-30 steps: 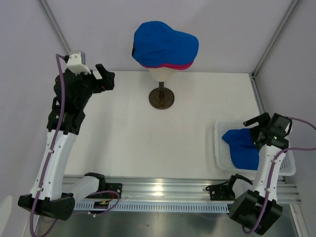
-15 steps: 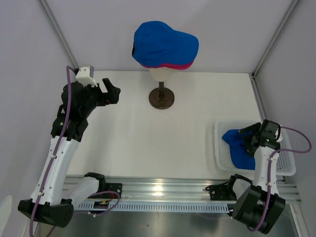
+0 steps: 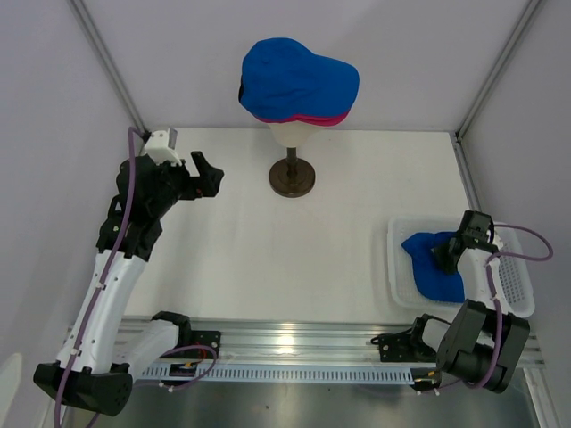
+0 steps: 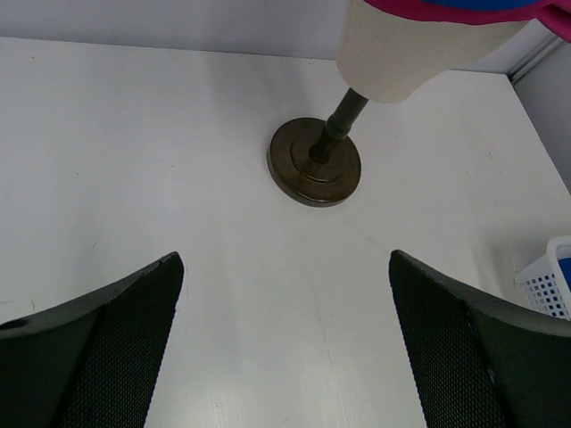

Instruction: Stack the hats

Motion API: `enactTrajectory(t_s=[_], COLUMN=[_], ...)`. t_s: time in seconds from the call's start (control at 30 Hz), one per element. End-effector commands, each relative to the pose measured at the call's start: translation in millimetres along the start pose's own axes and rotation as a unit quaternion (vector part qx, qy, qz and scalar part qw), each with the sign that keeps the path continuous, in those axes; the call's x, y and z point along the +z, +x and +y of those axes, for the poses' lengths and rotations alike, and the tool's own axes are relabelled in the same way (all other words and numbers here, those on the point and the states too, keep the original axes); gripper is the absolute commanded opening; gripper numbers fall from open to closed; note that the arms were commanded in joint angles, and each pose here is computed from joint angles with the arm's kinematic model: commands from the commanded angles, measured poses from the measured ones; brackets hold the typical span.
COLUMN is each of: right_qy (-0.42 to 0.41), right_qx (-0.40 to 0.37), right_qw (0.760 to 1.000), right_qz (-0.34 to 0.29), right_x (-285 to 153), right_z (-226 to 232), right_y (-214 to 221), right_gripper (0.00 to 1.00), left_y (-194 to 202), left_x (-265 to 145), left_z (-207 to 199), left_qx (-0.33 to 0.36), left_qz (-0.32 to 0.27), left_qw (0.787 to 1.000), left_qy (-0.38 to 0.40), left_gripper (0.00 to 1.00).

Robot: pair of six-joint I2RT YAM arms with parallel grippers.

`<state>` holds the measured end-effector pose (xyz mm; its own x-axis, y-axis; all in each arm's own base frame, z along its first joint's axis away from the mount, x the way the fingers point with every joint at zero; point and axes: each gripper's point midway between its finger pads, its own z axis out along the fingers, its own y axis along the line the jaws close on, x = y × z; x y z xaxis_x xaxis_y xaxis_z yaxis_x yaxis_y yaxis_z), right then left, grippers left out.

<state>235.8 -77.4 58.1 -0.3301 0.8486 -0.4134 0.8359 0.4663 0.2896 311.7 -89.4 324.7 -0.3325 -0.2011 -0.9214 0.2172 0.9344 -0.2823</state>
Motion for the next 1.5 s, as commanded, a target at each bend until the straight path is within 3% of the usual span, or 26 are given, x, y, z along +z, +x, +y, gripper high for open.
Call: enactTrajectory(t_s=[0.0,0.03,0.1,0.3,0.47,0.63,0.87,0.9,1.0,1.1,1.2,1.3,1.33,1.47], right_qy=[0.012,0.008,-0.013,-0.091,-0.183,-0.334,-0.457,-0.497,-0.547,-0.548,-0.539,-0.537,-0.538,-0.568], right_qx=[-0.016,-0.017,-0.02,-0.063,-0.109,-0.2,-0.283,-0.306,-0.355,-0.376,-0.389,-0.401,-0.403,-0.403], right_qw=[0.999,0.999,0.999,0.99,0.965,0.901,0.826,0.796,0.748,0.741,0.743,0.739,0.738,0.716], right_qz=[-0.026,-0.026,-0.033,-0.086,-0.151,-0.192,-0.171,-0.161,-0.124,-0.095,-0.082,-0.067,-0.062,-0.045], right_x=[1.1,-0.5,-12.0,-79.3,-156.4,-238.5,-271.2,-282.8,-287.8,-275.2,-262.0,-257.0,-255.6,-260.1], right_z=[2.7,3.7,10.7,48.5,80.3,136.9,194.3,204.4,215.8,222.7,223.7,216.9,214.3,204.8], right_y=[-14.7,-14.4,-16.9,-41.5,-61.5,-73.8,-59.9,-48.3,-24.1,-8.1,2.1,12.6,16.1,35.0], right_gripper=[0.31,0.14,0.0,0.0,0.0,0.0,0.0,0.0,0.0,0.0,0.0,0.0,0.0,0.0], left_y=[-10.7,-8.6,-7.4,-1.7,-3.3,-14.4,-0.2,0.9,1.6,-3.6,2.2,22.4,48.5,81.3], left_x=[-2.7,-0.1,1.4,6.7,10.1,2.6,-2.8,-3.4,10.8,30.1,42.7,63.7,72.2,87.7], left_z=[-9.3,-11.1,-13.6,-12.4,-22.6,-93.5,-201.3,-211.5,-224.1,-225.3,-237.8,-232.8,-226.2,-235.0], left_qx=[0.002,-0.001,-0.004,-0.007,0.0,0.055,0.029,0.033,0.033,-0.042,-0.143,-0.211,-0.222,-0.288], left_qz=[-0.022,-0.018,-0.016,-0.008,0.003,0.014,0.026,0.029,0.032,0.034,0.036,0.039,0.064,0.114], left_qw=[1.0,1.0,0.999,0.999,0.999,0.993,0.96,0.955,0.951,0.962,0.949,0.945,0.945,0.922], left_qy=[0.02,0.026,0.034,0.032,0.032,0.104,0.276,0.294,0.306,0.269,0.28,0.248,0.232,0.234], left_gripper=[0.99,1.0,0.99,0.97,0.97,0.96,0.96,0.96,0.96,0.99,0.97,0.92,0.91,0.85])
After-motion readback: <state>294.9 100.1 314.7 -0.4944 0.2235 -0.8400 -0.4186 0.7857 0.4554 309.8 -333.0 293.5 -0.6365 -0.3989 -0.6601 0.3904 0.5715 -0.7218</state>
